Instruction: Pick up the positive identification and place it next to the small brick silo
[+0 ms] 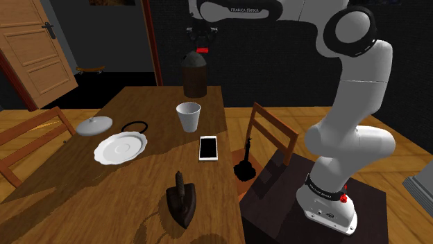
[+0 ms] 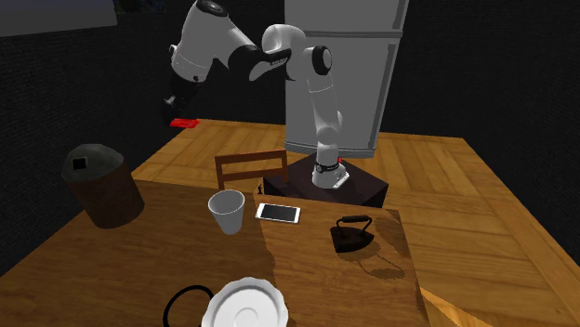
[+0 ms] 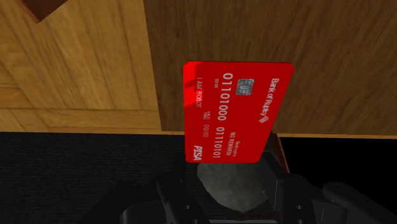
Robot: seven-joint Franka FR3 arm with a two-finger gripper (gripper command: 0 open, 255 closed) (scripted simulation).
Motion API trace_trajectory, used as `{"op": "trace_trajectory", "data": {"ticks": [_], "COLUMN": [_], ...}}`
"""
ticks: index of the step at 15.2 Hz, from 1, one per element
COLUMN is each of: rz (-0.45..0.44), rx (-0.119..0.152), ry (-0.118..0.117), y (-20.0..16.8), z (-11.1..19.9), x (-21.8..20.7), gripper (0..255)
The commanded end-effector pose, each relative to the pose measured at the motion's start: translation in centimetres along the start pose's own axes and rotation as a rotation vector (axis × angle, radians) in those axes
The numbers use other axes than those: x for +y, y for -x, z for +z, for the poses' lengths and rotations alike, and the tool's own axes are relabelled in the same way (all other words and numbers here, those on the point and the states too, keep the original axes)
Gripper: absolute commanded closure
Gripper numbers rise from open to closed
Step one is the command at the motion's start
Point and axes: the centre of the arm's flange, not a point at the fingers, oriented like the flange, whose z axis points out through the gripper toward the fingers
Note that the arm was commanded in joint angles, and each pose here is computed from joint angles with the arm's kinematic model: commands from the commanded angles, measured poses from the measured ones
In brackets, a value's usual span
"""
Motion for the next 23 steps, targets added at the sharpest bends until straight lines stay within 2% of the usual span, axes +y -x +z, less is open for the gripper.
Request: {"op": "trace_trajectory", "data": {"ticks": [1,5,23], "rz": [-0.001,-0.001,-0.001], "rx": [0.001,0.001,0.001], "ry": [0.002,0.002,0.002], "y": [-2.3,-6.7,-1.5], "z": [1.3,4.1,12.1], "x": [0.8,2.2,2.2], "gripper": [255,255,255]}}
